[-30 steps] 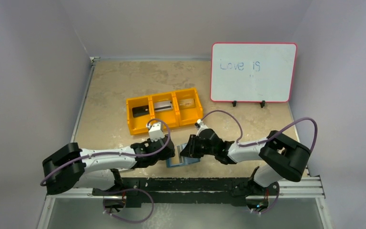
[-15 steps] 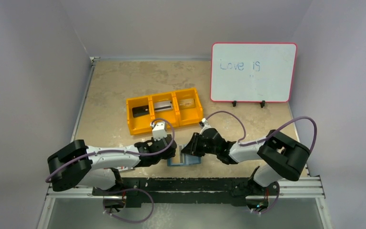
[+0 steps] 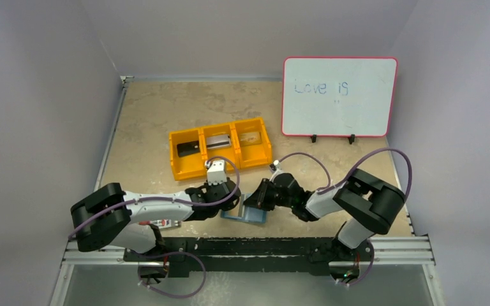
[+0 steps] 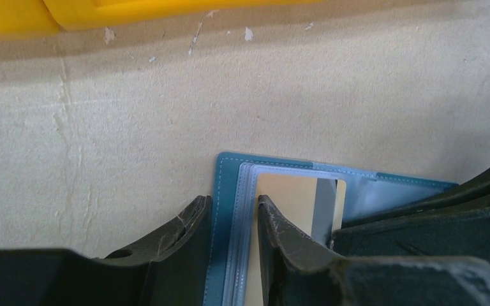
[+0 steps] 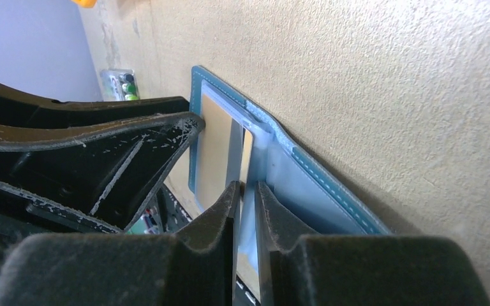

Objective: Take the credit cards out of the card holder

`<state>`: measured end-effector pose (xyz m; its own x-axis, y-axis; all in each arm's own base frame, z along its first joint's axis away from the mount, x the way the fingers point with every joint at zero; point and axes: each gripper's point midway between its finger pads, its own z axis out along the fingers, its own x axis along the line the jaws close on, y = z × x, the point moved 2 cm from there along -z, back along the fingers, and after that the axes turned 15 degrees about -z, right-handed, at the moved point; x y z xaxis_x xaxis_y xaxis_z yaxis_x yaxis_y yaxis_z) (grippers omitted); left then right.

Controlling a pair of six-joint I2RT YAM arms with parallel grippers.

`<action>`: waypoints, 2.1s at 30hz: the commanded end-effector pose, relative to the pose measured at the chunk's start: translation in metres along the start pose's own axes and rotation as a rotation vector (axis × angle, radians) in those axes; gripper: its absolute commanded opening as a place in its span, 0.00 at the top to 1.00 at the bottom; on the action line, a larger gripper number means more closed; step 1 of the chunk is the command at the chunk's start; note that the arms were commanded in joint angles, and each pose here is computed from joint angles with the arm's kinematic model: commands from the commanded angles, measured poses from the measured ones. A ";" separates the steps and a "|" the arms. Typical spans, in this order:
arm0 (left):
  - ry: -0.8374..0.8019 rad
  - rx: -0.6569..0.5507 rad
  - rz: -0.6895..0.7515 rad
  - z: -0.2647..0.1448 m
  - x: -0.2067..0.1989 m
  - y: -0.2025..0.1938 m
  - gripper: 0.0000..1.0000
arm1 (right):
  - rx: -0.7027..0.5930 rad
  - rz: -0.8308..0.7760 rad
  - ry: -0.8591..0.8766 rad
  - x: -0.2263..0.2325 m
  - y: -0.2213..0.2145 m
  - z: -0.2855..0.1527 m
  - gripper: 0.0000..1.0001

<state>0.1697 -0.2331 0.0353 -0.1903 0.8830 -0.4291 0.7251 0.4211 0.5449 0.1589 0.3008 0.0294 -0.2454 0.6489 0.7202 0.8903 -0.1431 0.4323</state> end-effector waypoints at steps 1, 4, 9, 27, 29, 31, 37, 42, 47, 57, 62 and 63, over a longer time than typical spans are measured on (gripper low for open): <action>-0.004 0.110 0.071 -0.001 -0.003 -0.024 0.74 | 0.008 0.011 0.083 0.011 -0.005 0.003 0.85; -0.006 0.109 0.074 -0.002 -0.004 -0.026 0.80 | 0.014 0.018 0.083 0.011 -0.005 0.005 0.84; -0.009 0.098 0.072 -0.004 -0.004 -0.027 0.93 | 0.005 0.042 0.008 0.003 -0.001 0.009 0.76; -0.151 0.003 -0.048 -0.039 -0.034 -0.004 0.56 | -0.050 -0.030 -0.144 0.000 0.019 0.006 0.83; -0.155 0.000 -0.050 -0.040 -0.034 -0.003 0.55 | -0.049 -0.032 -0.086 0.007 0.017 0.005 0.84; -0.143 0.000 -0.043 -0.040 -0.033 -0.002 0.56 | -0.047 -0.030 -0.071 0.008 0.016 0.003 0.83; -0.101 -0.053 -0.026 -0.045 -0.029 0.011 0.51 | -0.069 -0.043 -0.164 -0.004 0.020 -0.004 0.76; -0.119 -0.074 -0.047 -0.051 -0.035 0.019 0.46 | -0.085 -0.060 -0.145 0.001 0.023 -0.013 0.74; -0.184 -0.033 -0.068 -0.052 -0.049 0.012 0.47 | -0.073 -0.106 -0.110 0.008 0.024 -0.010 0.74; -0.242 0.058 -0.239 -0.037 -0.043 -0.016 0.56 | -0.030 -0.133 -0.074 0.007 0.013 -0.009 0.77; -0.208 0.056 -0.222 -0.034 -0.036 -0.018 0.57 | -0.022 -0.142 -0.073 0.007 0.012 -0.007 0.77; -0.207 0.057 -0.218 -0.034 -0.036 -0.018 0.57 | -0.018 -0.143 -0.072 0.006 0.011 -0.006 0.77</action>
<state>0.1383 -0.2534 0.0557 -0.2074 0.7571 -0.6195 0.7288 0.5420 0.4184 0.1650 0.2934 0.0398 -0.2989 0.7363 0.6071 0.8539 -0.0776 0.5146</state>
